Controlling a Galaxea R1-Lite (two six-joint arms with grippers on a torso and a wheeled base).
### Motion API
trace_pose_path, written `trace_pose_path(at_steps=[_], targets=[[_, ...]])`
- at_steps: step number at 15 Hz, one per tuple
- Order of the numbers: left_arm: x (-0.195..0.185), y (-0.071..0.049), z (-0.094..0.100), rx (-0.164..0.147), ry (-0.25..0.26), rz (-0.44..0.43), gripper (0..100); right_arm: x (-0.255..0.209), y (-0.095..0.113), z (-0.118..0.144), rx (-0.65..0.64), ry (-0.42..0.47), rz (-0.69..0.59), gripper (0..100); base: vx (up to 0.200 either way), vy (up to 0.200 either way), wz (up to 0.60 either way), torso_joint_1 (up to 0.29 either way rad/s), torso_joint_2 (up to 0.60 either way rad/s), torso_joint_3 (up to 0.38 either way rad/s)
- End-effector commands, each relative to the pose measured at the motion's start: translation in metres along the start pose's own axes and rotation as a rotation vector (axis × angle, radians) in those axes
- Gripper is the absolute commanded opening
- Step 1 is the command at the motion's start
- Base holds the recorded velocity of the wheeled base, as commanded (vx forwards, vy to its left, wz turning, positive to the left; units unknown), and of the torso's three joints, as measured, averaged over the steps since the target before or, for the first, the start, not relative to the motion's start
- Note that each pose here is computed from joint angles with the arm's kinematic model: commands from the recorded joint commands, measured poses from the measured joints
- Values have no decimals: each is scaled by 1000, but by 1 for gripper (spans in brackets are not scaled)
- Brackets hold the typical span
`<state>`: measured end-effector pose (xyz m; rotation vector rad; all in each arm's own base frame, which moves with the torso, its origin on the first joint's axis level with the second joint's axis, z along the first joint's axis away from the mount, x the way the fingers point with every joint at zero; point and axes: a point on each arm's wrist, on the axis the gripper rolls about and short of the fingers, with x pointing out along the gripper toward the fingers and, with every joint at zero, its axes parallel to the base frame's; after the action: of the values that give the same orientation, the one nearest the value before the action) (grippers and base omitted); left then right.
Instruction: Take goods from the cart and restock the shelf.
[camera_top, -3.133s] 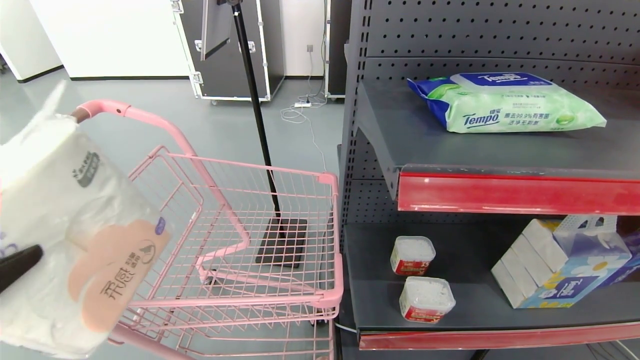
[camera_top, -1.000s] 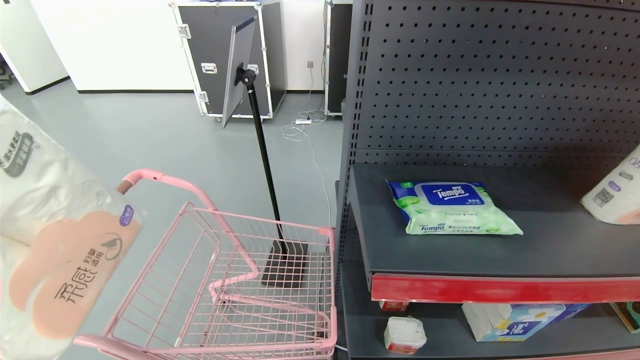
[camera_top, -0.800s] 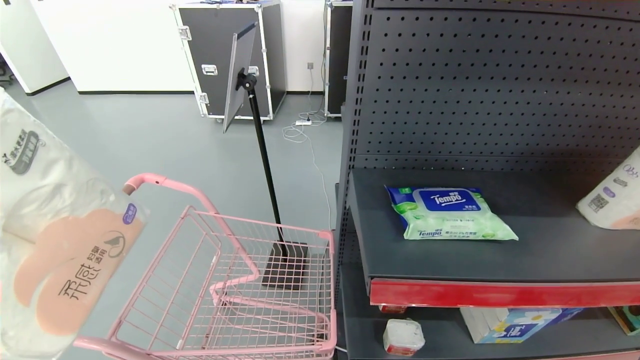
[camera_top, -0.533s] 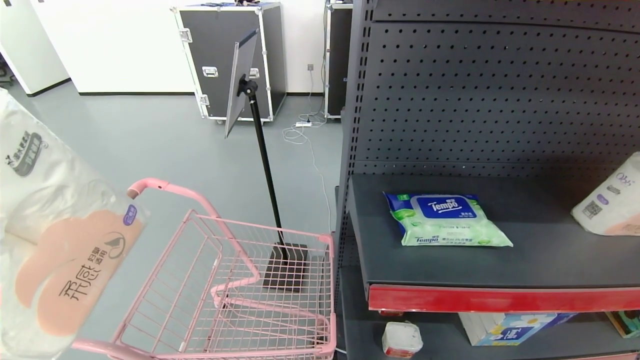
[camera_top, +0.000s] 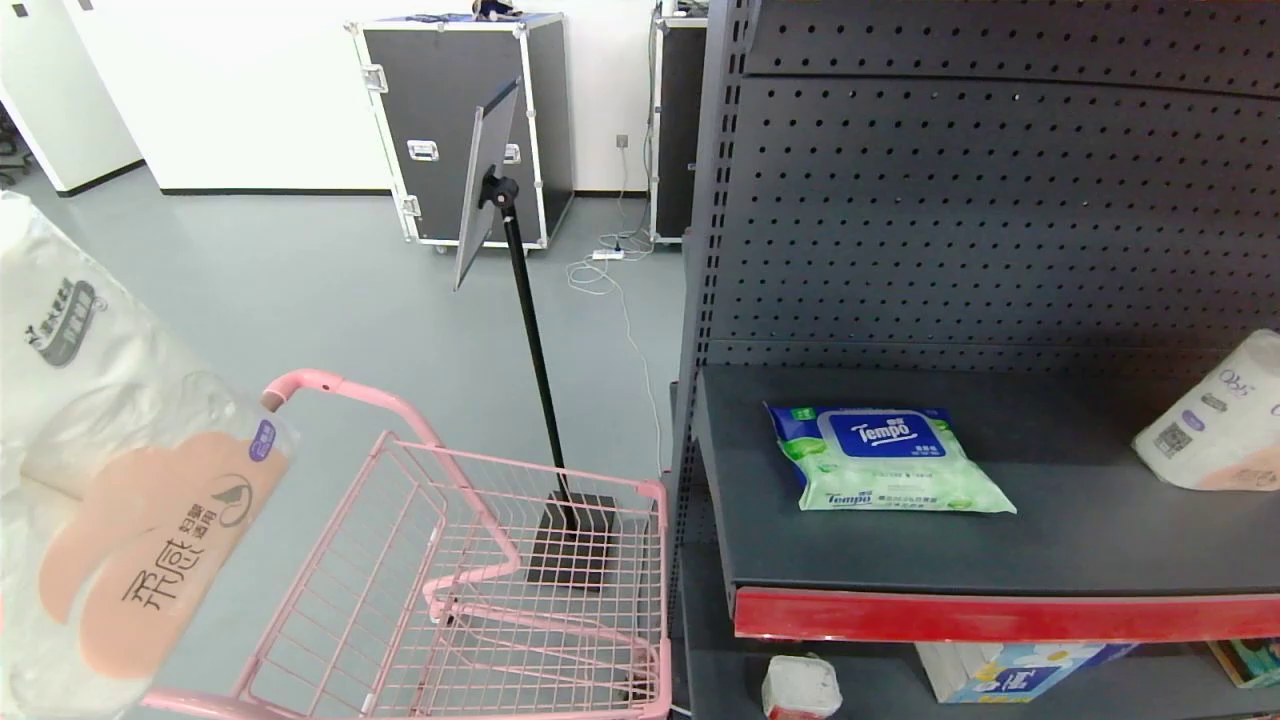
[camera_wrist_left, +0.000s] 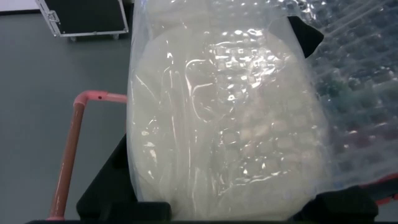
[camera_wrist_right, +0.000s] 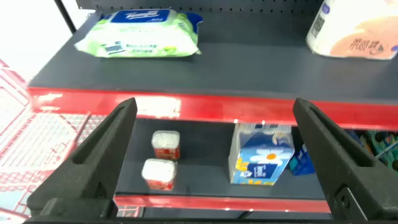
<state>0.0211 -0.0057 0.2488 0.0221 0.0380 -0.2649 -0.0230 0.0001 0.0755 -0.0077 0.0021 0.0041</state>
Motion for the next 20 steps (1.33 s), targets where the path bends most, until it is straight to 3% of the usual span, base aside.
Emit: trace_pose_path(at_steps=[1,20], targets=[[1,0,-1,1,5,1,0,0,0,0,0,1,2,100,0,-200,0,17,-2,-12],[-3,0,-1,1,-8,-1,0,0,0,0,2,1,4,100,0,-200,0,4,2,3]])
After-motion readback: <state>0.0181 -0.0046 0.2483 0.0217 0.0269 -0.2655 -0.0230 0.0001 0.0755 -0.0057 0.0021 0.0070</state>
